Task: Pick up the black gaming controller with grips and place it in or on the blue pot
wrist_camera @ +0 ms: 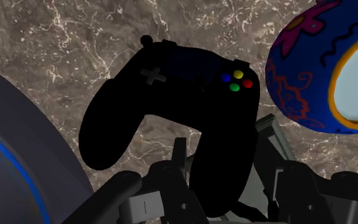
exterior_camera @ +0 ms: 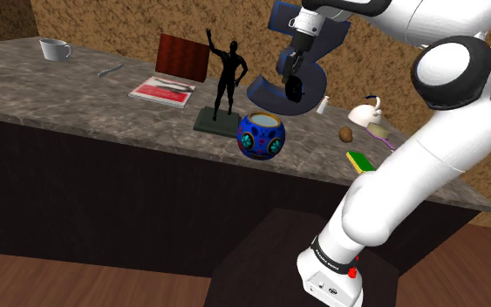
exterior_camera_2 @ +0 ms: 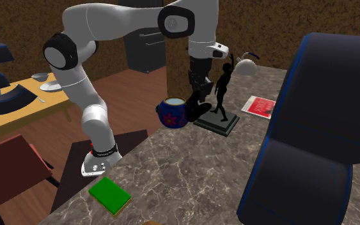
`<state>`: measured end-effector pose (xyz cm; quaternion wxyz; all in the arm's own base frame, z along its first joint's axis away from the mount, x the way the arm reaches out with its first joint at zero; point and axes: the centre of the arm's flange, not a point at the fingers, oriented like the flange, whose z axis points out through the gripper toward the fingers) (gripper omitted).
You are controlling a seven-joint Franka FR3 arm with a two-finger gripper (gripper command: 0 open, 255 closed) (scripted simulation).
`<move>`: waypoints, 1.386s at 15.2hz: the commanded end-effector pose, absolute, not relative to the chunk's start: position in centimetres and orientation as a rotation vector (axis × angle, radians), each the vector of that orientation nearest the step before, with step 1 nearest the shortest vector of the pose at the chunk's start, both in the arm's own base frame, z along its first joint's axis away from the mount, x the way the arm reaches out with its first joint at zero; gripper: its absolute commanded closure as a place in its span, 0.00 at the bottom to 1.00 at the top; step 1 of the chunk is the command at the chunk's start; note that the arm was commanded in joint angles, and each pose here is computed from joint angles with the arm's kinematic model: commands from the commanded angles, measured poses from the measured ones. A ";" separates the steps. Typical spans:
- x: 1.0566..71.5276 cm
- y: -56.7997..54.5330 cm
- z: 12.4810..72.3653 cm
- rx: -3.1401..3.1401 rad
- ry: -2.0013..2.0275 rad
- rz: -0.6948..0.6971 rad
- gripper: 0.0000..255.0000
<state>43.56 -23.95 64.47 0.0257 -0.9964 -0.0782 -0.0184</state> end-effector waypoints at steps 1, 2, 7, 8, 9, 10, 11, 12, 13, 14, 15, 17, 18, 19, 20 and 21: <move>43.1 -21.3 64.4 -3.082 -0.240 -0.057 1.00; 42.8 -20.0 64.5 -3.082 -0.240 -0.057 1.00; 41.5 -13.5 64.5 -3.082 -0.240 -0.057 1.00; 41.2 -12.2 64.6 -3.082 -0.240 -0.057 1.00; 40.9 -10.9 64.6 -3.082 -0.240 -0.057 1.00; 40.7 -9.6 64.6 -3.082 -0.240 -0.057 1.00; 40.4 -8.3 64.6 -3.082 -0.240 -0.057 1.00; 40.1 -7.1 64.6 -3.082 -0.240 -0.057 1.00; 39.8 -5.8 64.6 -3.082 -0.240 -0.057 1.00; 39.6 -4.5 64.7 -3.082 -0.240 -0.057 1.00; 39.4 -3.7 64.7 -3.082 -0.240 -0.057 1.00; 39.4 -3.7 63.6 -3.082 -0.240 -0.057 1.00; 39.4 -3.7 63.1 -3.082 -0.240 -0.057 1.00; 39.4 -3.7 62.5 -3.082 -0.240 -0.057 1.00; 39.4 -3.7 62.0 -3.082 -0.240 -0.057 1.00; 39.4 -3.7 61.5 -3.082 -0.240 -0.057 1.00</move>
